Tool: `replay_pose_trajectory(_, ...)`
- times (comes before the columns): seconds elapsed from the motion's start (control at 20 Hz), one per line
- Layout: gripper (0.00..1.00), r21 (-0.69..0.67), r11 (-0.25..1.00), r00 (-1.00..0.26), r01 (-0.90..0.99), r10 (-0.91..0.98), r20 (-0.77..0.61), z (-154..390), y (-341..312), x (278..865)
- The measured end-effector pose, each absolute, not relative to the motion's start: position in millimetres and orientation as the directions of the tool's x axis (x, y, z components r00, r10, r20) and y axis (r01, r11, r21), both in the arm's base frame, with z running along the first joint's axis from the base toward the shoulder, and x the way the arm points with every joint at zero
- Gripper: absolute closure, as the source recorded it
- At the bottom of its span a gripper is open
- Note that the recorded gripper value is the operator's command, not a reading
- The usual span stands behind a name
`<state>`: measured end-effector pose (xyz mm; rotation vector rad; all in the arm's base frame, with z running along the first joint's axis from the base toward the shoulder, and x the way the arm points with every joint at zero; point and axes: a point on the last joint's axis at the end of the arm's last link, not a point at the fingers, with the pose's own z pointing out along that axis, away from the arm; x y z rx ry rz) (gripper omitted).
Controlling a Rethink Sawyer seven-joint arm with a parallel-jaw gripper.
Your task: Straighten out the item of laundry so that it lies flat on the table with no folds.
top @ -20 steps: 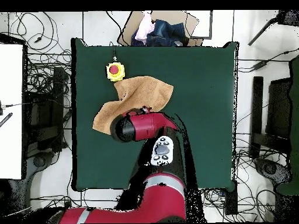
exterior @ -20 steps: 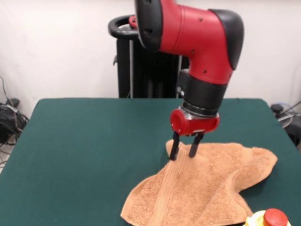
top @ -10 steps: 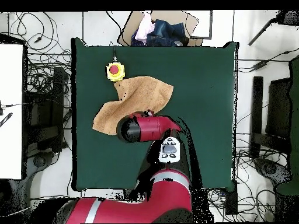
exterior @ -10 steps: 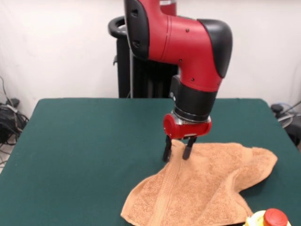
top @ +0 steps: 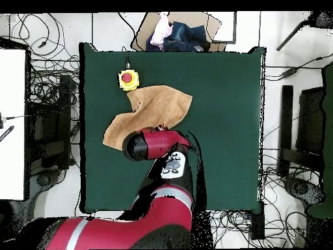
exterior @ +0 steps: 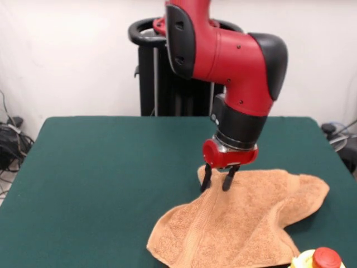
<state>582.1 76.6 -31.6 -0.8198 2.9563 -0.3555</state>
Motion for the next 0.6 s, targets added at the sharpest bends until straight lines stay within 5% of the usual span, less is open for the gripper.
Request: replay_pose_trajectory(0.6,0.0,-0.264,0.829,-0.864,-0.493,-0.503,0.032,-44,83,584)
